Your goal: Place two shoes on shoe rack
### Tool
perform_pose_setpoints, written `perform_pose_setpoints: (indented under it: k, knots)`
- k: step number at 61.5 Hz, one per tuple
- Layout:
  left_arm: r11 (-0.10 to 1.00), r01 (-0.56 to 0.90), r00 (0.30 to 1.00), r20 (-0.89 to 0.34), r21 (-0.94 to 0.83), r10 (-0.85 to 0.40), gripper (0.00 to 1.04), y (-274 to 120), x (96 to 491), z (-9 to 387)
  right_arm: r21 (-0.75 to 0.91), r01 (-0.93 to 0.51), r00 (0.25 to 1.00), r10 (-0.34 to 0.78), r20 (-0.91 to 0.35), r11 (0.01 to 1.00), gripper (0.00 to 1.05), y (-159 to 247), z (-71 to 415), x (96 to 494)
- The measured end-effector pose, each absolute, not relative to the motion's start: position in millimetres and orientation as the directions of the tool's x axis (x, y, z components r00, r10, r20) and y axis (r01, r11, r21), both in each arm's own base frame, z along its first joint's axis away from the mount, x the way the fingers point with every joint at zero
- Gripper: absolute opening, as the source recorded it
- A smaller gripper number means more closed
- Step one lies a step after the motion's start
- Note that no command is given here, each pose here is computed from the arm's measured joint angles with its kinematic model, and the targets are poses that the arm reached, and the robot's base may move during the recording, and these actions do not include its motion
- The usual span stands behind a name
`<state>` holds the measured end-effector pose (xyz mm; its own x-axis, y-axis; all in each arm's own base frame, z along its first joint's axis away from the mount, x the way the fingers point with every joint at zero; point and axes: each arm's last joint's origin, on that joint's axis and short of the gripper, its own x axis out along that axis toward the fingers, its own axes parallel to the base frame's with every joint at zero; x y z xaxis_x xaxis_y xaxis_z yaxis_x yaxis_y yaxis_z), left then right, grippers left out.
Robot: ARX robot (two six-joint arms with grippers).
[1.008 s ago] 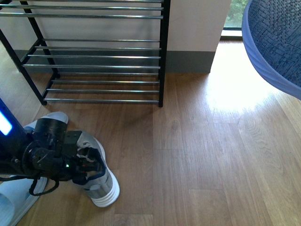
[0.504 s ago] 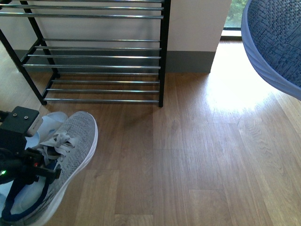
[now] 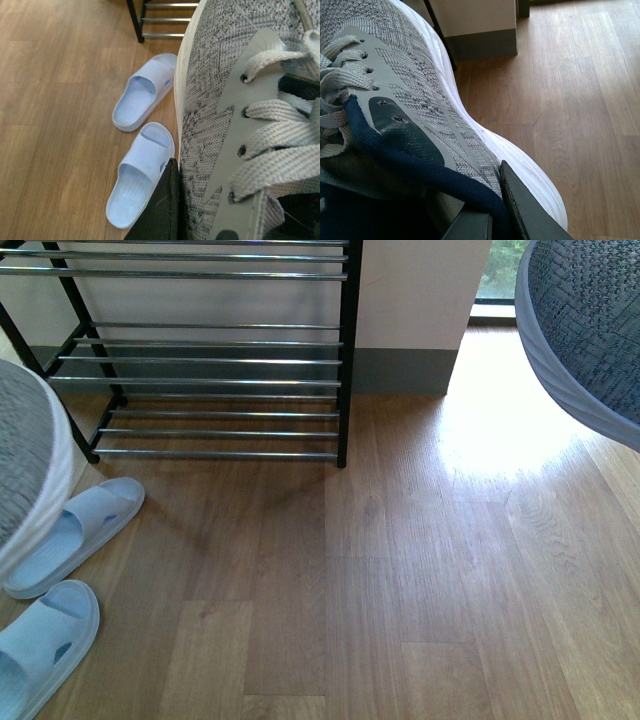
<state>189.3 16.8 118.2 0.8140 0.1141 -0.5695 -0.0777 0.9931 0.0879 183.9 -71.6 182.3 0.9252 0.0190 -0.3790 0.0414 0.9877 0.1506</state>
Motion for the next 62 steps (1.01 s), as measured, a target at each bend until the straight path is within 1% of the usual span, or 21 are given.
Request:
perform_pose_setpoints:
  k: [11, 21, 62]
  knots:
    - [0.981, -0.188, 0.857, -0.481, 0.041, 0.184, 0.03, 29.9, 172.1, 144.1, 0.151, 0.041, 0.925, 0.019, -0.379, 0.988, 0.01, -71.6, 182.3, 183.9]
    - [0.972, -0.235, 0.883, -0.417, 0.005, 0.215, 0.03, 35.2, 162.6, 157.2, 0.151, 0.041, 0.925, 0.019, -0.379, 0.988, 0.01, -71.6, 182.3, 183.9]
    - [0.971, -0.239, 0.882, -0.42, -0.006, 0.214, 0.03, 35.4, 161.1, 155.9, 0.151, 0.041, 0.925, 0.02, -0.379, 0.988, 0.01, -71.6, 182.4, 183.9]
